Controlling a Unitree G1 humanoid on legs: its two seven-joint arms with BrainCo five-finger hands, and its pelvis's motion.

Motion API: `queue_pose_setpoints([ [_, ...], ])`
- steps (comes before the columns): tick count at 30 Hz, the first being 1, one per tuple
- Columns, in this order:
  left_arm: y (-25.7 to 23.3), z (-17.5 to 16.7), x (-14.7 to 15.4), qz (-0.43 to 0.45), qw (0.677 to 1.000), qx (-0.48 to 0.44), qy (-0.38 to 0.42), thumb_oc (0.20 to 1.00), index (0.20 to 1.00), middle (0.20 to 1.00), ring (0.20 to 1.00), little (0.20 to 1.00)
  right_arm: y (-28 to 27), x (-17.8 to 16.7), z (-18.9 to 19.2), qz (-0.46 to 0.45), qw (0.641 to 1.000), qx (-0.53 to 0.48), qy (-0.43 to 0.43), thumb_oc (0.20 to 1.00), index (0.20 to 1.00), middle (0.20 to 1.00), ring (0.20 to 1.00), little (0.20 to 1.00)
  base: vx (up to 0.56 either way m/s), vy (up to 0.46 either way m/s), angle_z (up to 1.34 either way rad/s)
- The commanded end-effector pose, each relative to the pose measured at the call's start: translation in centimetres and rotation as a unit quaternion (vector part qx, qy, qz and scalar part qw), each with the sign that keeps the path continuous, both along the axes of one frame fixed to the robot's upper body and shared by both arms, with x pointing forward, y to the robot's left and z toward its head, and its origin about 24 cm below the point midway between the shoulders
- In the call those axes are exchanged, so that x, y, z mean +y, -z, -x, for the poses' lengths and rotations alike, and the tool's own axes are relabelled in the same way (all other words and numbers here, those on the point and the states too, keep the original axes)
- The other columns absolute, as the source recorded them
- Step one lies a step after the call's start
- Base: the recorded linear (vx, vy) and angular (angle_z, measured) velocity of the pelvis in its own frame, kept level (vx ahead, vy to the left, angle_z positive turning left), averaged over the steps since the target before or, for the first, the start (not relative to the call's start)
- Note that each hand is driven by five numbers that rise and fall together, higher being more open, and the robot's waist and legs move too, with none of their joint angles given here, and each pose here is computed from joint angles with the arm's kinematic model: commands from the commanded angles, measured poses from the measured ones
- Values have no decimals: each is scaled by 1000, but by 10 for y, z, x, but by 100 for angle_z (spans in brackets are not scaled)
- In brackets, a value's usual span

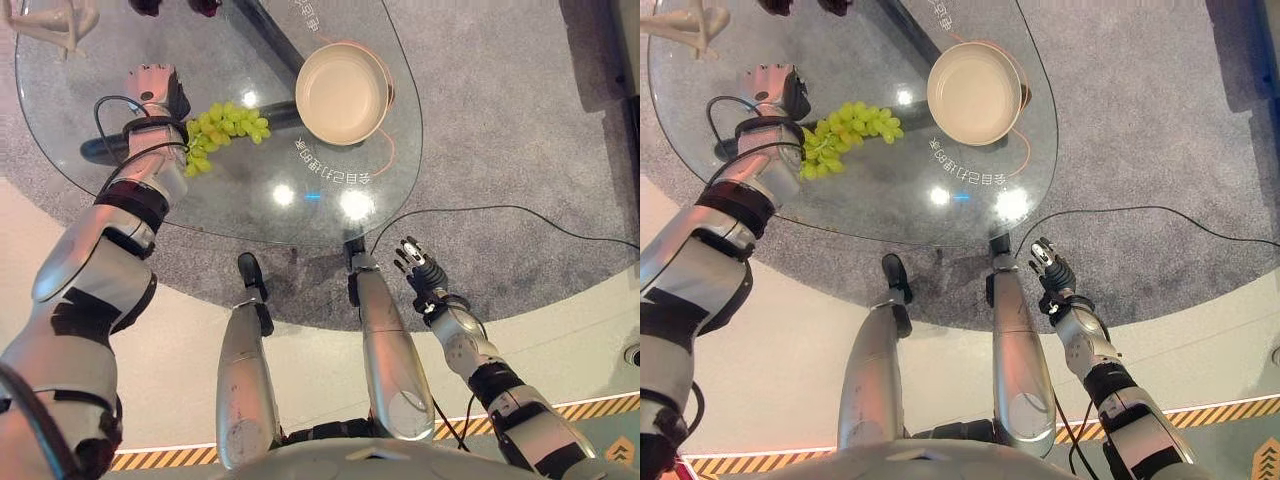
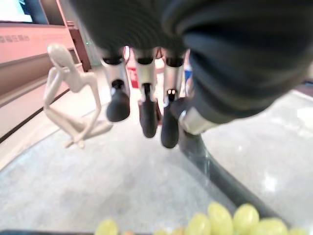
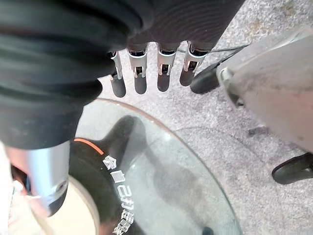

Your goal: Pick up fruits into the plate

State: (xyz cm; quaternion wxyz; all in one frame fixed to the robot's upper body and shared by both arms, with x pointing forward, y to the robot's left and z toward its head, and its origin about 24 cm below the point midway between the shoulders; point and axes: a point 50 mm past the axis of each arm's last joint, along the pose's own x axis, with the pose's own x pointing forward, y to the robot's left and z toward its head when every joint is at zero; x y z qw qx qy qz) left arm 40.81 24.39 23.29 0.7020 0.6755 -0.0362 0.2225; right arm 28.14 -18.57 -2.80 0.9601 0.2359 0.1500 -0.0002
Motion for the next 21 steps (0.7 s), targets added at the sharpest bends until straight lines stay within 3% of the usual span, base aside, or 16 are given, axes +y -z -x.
queue_pose_setpoints([
  [1, -26, 11, 26, 30, 997, -65, -11, 200, 200, 200, 200, 200, 3, -8, 13, 0, 1000, -11, 6, 1000, 1000, 1000, 1000, 1000, -13, -7, 7],
  [8, -15, 16, 26, 72, 995, -58, 36, 200, 200, 200, 200, 200, 4, -11, 15, 1, 1000, -11, 14, 1000, 1000, 1000, 1000, 1000, -14, -2, 5],
  [11, 0, 19, 24, 131, 988, -49, 69, 200, 200, 200, 200, 200, 6, -13, 17, 4, 1000, -7, 20, 1000, 1000, 1000, 1000, 1000, -24, 11, 7],
  [12, 5, 20, 25, 153, 984, -43, 79, 235, 235, 235, 235, 235, 8, -14, 18, 5, 1000, -7, 21, 1000, 1000, 1000, 1000, 1000, -11, 7, 7],
  [13, 19, 22, 23, 182, 978, -31, 99, 853, 853, 853, 853, 853, 10, -14, 20, 5, 1000, -1, 24, 1000, 1000, 1000, 1000, 1000, 2, 3, 4],
  [14, 23, 24, 24, 194, 975, -27, 103, 1000, 1000, 1000, 1000, 1000, 11, -14, 21, 5, 1000, 2, 26, 1000, 1000, 1000, 1000, 1000, 22, -6, 7],
  [17, 63, 36, 29, 295, 947, -4, 129, 1000, 1000, 1000, 1000, 1000, 21, -16, 31, 9, 999, 23, 34, 1000, 1000, 1000, 1000, 1000, 54, -6, 14],
  [21, 141, 71, 28, 474, 867, 36, 148, 1000, 1000, 1000, 1000, 1000, 40, -16, 49, 21, 997, 63, 42, 1000, 1000, 1000, 1000, 1000, 82, -17, 10],
])
